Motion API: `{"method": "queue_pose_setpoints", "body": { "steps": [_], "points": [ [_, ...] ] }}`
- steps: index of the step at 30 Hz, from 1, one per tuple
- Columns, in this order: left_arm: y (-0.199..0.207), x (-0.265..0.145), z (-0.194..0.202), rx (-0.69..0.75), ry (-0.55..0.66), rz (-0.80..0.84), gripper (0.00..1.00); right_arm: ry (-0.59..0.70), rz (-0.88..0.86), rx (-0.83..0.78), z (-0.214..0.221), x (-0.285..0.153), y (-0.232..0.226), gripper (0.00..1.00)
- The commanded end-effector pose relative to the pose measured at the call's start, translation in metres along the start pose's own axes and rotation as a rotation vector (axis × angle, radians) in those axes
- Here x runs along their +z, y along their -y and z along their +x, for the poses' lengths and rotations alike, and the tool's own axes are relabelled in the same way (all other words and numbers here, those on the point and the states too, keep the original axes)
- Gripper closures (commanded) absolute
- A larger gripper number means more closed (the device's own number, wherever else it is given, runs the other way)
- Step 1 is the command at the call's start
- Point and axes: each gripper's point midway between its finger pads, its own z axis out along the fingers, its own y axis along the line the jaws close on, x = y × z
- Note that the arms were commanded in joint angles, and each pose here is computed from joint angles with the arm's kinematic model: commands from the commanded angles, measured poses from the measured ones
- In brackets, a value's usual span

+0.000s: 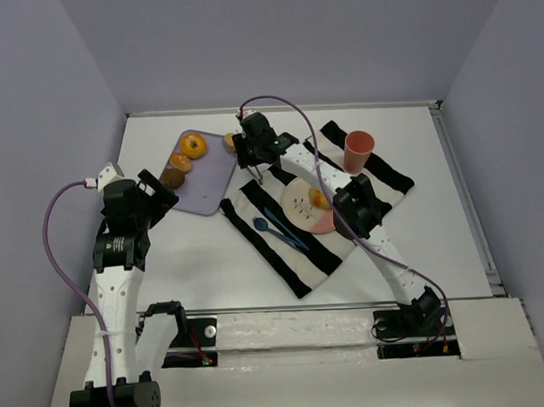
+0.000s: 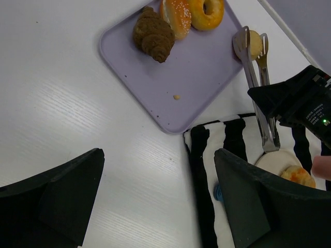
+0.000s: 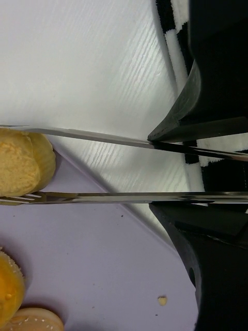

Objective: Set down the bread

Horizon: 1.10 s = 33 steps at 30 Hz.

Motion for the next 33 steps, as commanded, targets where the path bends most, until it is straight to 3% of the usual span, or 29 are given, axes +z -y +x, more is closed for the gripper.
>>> {"method": "queue_pose_setpoints", "body": {
  "steps": [1, 16, 23, 27, 33],
  "points": [
    [0.005, 0.0, -0.001, 0.015, 0.002, 0.034, 0.01, 0.142, -0.027, -0.002, -0.052, -0.025, -0.012, 0.51],
    [0.007, 0.0, 0.0, 0.016, -0.002, 0.05, 0.01, 0.218, -0.056, -0.04, -0.082, -0.054, -0.02, 0.5],
    [0.007, 0.0, -0.001, 0.016, 0.0, 0.05, 0.01, 0.233, -0.085, -0.017, -0.093, -0.083, -0.026, 0.57],
    [0.008, 0.001, 0.001, 0.018, -0.008, 0.054, 0.01, 0.225, -0.066, 0.027, -0.074, -0.116, -0.017, 0.61],
    [0.009, 0.001, 0.001, 0.018, -0.01, 0.064, 0.01, 0.223, -0.017, 0.122, 0.001, -0.2, 0.017, 0.61]
  ]
}}
